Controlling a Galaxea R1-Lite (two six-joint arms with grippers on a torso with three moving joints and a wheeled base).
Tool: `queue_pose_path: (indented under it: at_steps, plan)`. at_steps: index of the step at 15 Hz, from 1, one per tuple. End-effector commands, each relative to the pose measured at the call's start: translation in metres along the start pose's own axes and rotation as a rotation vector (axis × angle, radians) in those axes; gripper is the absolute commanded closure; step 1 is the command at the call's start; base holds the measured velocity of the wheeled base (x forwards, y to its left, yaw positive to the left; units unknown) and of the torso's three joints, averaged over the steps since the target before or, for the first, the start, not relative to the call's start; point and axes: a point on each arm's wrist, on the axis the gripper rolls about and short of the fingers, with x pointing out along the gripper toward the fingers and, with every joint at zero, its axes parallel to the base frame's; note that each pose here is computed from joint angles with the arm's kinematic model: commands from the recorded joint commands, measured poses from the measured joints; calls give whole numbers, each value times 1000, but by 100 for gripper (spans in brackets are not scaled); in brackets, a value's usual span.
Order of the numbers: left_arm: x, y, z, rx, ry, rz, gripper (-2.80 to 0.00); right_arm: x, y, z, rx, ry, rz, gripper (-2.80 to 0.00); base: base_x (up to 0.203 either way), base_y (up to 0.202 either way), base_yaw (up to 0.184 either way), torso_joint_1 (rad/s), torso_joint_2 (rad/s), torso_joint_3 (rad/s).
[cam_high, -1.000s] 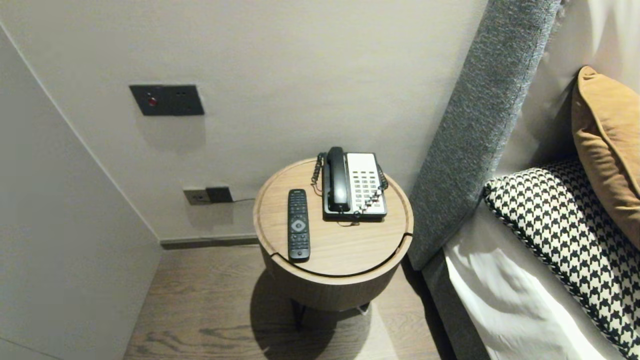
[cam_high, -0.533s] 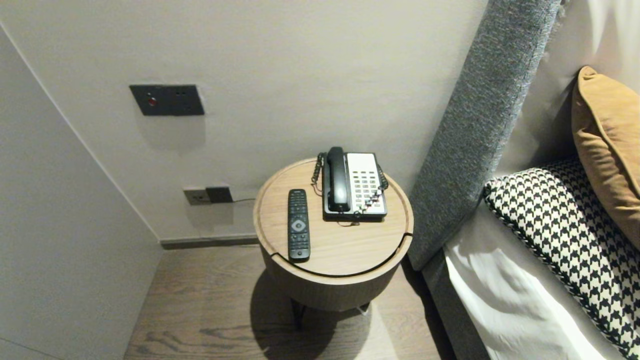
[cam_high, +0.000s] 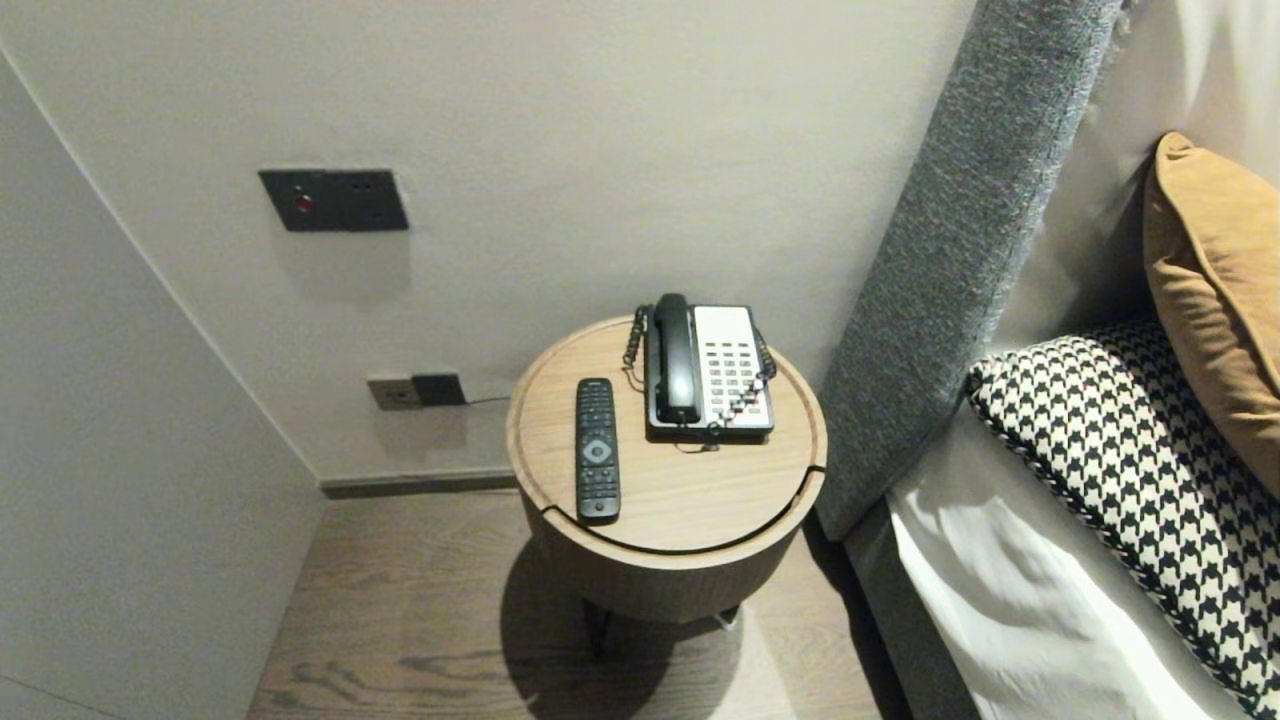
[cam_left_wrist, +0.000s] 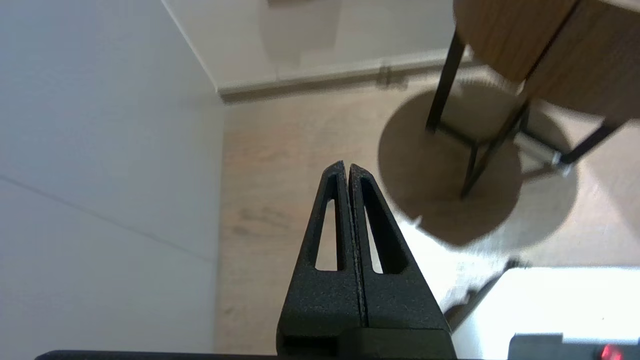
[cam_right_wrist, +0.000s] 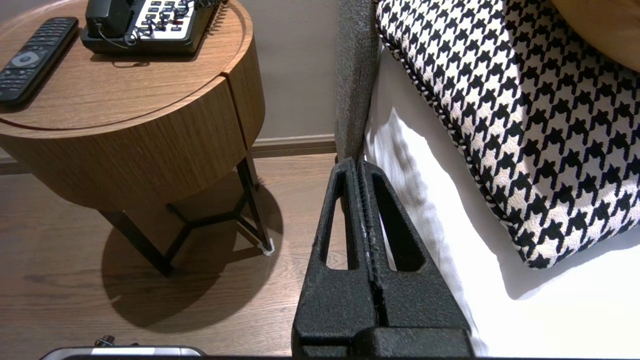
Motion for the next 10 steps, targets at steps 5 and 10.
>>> queue_pose_path:
  at_steps: [5, 10]
  plan:
    - [0, 0, -5, -3, 49, 7, 0, 0, 0, 0, 1, 1, 0, 0, 0, 0, 0, 0, 0, 0]
    - [1, 1, -3, -130, 44, 48, 0, 0, 0, 0, 0, 1, 0, 0, 0, 0, 0, 0, 0, 0]
